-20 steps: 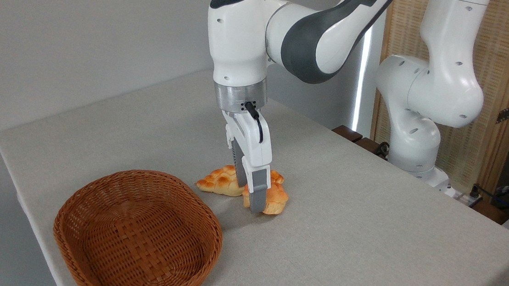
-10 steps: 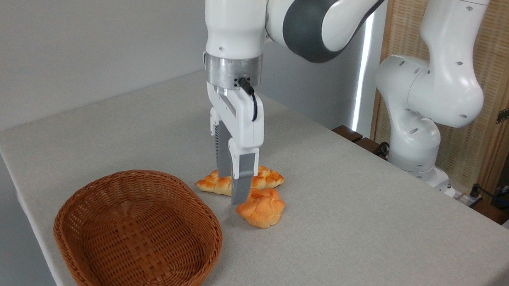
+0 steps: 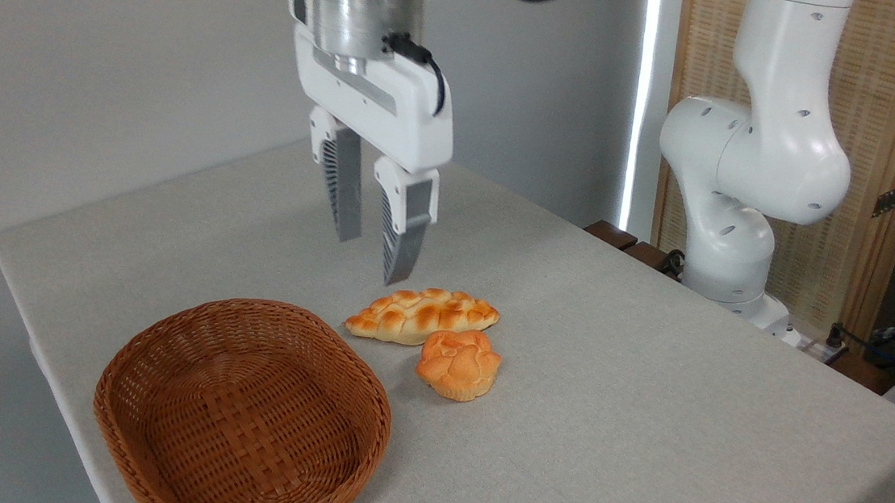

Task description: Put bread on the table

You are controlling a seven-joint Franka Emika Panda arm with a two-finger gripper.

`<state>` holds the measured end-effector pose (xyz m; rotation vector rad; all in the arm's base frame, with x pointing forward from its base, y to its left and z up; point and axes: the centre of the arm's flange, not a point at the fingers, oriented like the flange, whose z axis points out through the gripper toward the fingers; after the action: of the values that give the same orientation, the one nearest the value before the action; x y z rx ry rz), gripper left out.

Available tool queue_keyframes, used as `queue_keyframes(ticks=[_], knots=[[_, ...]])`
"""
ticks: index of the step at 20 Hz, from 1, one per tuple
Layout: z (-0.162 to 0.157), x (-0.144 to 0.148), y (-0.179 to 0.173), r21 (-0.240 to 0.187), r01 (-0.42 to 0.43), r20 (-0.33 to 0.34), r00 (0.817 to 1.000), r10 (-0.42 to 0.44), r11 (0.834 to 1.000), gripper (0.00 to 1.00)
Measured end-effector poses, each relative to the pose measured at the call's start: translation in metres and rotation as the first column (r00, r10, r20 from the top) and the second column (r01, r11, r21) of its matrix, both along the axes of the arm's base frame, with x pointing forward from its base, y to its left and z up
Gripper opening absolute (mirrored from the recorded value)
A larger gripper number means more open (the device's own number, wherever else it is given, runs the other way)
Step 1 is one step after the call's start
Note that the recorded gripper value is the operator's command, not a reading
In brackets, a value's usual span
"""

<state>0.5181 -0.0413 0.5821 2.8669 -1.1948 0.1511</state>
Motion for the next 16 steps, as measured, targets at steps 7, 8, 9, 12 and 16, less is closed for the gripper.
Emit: queue_keyframes(ticks=[7,8,9,12,16], knots=[[0.020,0.029,-0.042,-0.007,-0.055,-0.001,0.998,0.055,0.998,1.00],[0.021,0.029,-0.045,-0.005,-0.062,-0.018,0.998,0.062,0.998,1.00],[0.022,0.030,-0.045,-0.002,-0.065,-0.038,0.997,0.064,0.998,1.00],[0.025,0.033,-0.042,0.001,-0.070,-0.056,0.996,0.070,0.998,1.00],[0.022,0.036,-0.038,0.001,-0.076,-0.062,0.995,0.076,0.997,1.00]])
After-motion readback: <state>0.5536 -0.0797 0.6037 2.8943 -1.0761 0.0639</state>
